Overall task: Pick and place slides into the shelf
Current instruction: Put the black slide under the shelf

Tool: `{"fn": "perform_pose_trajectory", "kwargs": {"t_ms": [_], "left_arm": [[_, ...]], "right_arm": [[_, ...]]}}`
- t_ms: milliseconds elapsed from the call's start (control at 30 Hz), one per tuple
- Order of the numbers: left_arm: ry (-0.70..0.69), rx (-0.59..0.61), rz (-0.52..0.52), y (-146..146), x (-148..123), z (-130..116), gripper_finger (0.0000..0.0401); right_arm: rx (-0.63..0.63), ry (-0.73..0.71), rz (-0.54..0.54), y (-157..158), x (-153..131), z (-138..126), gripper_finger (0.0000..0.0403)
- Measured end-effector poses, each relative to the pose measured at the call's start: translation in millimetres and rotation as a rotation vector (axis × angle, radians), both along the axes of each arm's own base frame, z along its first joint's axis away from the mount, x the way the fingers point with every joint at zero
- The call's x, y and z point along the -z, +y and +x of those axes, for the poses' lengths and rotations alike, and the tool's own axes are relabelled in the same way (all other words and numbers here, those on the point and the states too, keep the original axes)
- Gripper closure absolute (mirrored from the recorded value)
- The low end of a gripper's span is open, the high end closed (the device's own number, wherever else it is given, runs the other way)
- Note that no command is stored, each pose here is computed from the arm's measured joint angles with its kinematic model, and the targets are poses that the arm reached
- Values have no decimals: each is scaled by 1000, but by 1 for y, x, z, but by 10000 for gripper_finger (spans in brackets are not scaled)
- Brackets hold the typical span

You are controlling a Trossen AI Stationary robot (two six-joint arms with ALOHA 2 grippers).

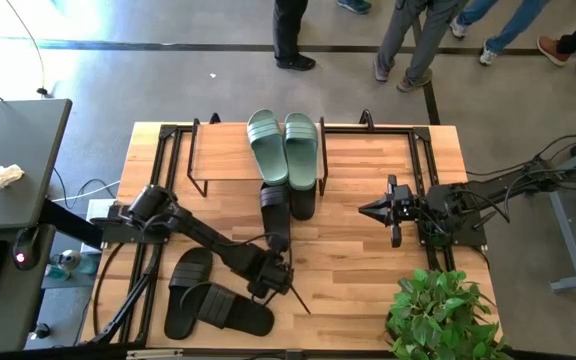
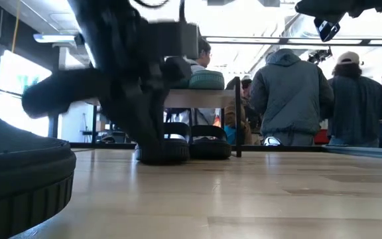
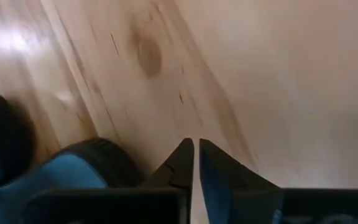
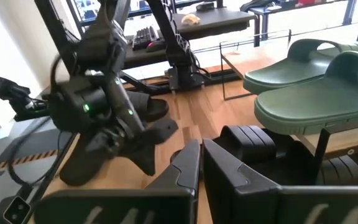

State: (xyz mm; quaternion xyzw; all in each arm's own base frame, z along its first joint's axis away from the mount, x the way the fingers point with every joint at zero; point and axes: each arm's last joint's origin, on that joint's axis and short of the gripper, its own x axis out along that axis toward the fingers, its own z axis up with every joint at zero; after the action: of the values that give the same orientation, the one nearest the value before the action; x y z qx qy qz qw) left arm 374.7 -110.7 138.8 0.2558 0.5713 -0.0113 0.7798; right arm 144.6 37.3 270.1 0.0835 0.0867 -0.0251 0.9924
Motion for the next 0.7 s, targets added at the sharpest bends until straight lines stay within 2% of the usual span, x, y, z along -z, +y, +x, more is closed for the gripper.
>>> {"fn": "perform_pose_trajectory", "kwargs": {"t_ms": [100,333,700], "left_arm": [[30,-49,27,8,6,0,398],[67,-117,87,24,8,-2,388],[117,-139,123,57,8,2,387]], "right_arm": [[0,0,0,0,0,0,394],[0,0,-2,0,0,0,394],[-1,3,-3,0,0,0,394]]}}
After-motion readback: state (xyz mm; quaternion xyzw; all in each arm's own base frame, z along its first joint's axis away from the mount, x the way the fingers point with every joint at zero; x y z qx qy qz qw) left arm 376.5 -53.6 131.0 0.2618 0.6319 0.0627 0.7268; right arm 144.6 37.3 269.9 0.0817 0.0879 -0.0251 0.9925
